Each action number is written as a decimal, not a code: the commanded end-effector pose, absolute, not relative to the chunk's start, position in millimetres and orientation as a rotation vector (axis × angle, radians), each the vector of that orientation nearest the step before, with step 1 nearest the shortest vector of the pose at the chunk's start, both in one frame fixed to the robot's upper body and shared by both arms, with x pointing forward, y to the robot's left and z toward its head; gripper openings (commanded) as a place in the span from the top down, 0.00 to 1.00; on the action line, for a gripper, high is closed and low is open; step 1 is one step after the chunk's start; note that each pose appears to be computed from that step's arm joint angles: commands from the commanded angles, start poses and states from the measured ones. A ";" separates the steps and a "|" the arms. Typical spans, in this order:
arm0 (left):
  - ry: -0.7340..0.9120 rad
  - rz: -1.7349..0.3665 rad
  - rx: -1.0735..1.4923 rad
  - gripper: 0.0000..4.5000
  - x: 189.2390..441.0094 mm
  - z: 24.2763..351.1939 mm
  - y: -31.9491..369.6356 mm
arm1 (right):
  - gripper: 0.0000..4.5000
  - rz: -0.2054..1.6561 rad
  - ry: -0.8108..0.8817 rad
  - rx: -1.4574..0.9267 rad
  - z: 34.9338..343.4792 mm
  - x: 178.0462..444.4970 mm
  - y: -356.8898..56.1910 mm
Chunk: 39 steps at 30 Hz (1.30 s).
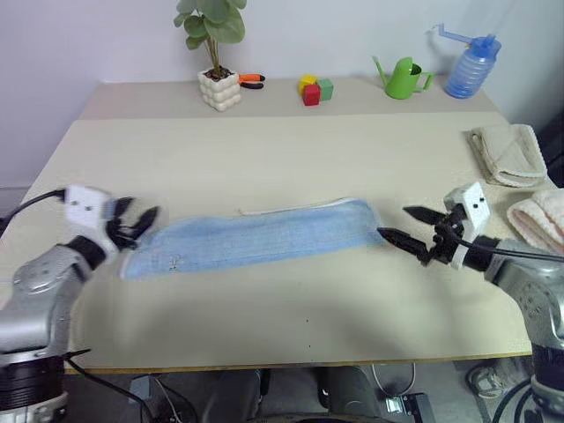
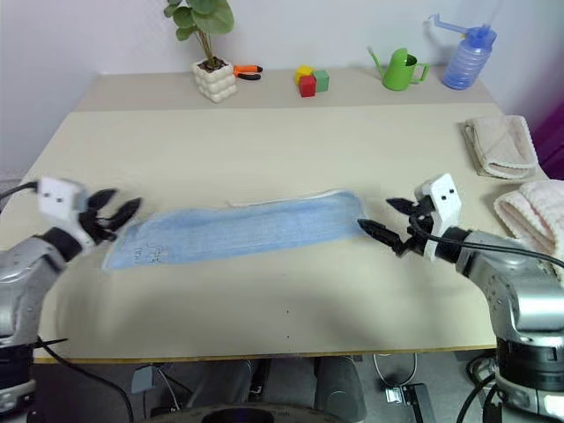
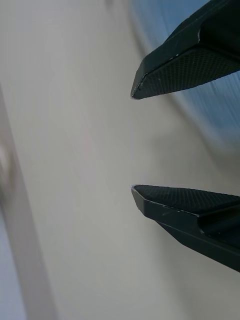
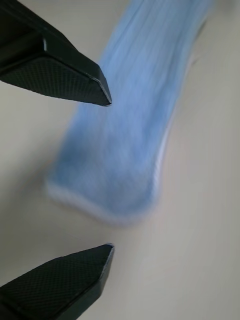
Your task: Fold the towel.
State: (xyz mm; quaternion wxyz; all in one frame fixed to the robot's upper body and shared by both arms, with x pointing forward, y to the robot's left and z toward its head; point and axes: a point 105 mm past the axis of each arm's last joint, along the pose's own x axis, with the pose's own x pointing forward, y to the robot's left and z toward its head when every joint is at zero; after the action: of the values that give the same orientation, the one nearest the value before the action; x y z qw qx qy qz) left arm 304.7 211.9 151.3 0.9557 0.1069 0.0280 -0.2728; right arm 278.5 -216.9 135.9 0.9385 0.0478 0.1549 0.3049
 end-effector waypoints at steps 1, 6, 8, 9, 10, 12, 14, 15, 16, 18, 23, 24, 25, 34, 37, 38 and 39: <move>0.055 -0.910 0.258 0.39 276.5 148.5 138.6 | 0.00 0.626 0.389 0.218 124.1 258.5 -200.5; 0.067 -1.015 0.284 0.39 266.5 137.6 114.2 | 0.00 0.543 0.421 0.341 113.0 264.7 -185.6; 0.058 -1.029 0.273 0.39 266.0 136.9 108.1 | 0.00 0.494 0.419 0.399 111.7 273.7 -183.7; 0.053 -1.035 0.268 0.39 265.7 136.8 105.3 | 0.00 0.462 0.422 0.428 109.5 279.3 -183.6; 0.049 -1.037 0.265 0.39 265.6 136.7 103.1 | 0.00 0.417 0.430 0.463 106.0 285.7 -185.0; 0.040 -1.034 0.262 0.39 266.0 136.8 100.9 | 0.00 0.345 0.444 0.541 100.1 296.7 -187.4; 0.038 -1.026 0.259 0.39 266.6 136.0 101.0 | 0.00 0.304 0.452 0.606 97.3 305.0 -187.8; 0.038 -1.022 0.259 0.39 266.5 135.3 101.5 | 0.00 0.285 0.453 0.635 96.6 309.5 -188.0; 0.038 -1.019 0.258 0.39 266.3 134.6 101.8 | 0.00 0.267 0.454 0.655 95.9 313.8 -188.7; 0.040 -1.012 0.257 0.39 265.8 133.0 103.0 | 0.12 0.232 0.460 0.684 94.2 322.2 -189.7; 0.041 -0.993 0.266 0.39 265.0 129.9 103.7 | 0.61 0.184 0.453 0.701 97.0 336.6 -189.5; 0.041 -0.991 0.264 0.39 264.6 129.7 103.3 | 0.72 0.184 0.448 0.696 98.6 336.4 -189.6; 0.040 -0.989 0.264 0.39 264.2 129.4 102.7 | 0.83 0.184 0.438 0.691 100.8 335.6 -190.7; 0.052 -0.990 0.258 0.39 263.5 125.2 101.7 | 0.71 0.339 0.322 0.705 129.4 298.1 -206.3; 0.057 -0.993 0.259 0.39 265.2 124.1 102.5 | 0.36 0.330 0.356 0.692 121.8 282.1 -213.7; 0.060 -0.995 0.259 0.39 265.6 122.7 102.9 | 0.26 0.313 0.372 0.684 117.9 278.9 -215.7; 0.064 -0.997 0.260 0.39 265.6 121.3 103.3 | 0.15 0.300 0.386 0.675 114.7 276.6 -216.6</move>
State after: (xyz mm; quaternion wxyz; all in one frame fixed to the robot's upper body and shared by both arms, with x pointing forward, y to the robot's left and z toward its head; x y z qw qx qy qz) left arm 266.4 105.4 117.2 0.8736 0.1157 0.0443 -0.4706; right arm 278.4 -220.8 102.8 0.9087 0.3408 0.2033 0.1296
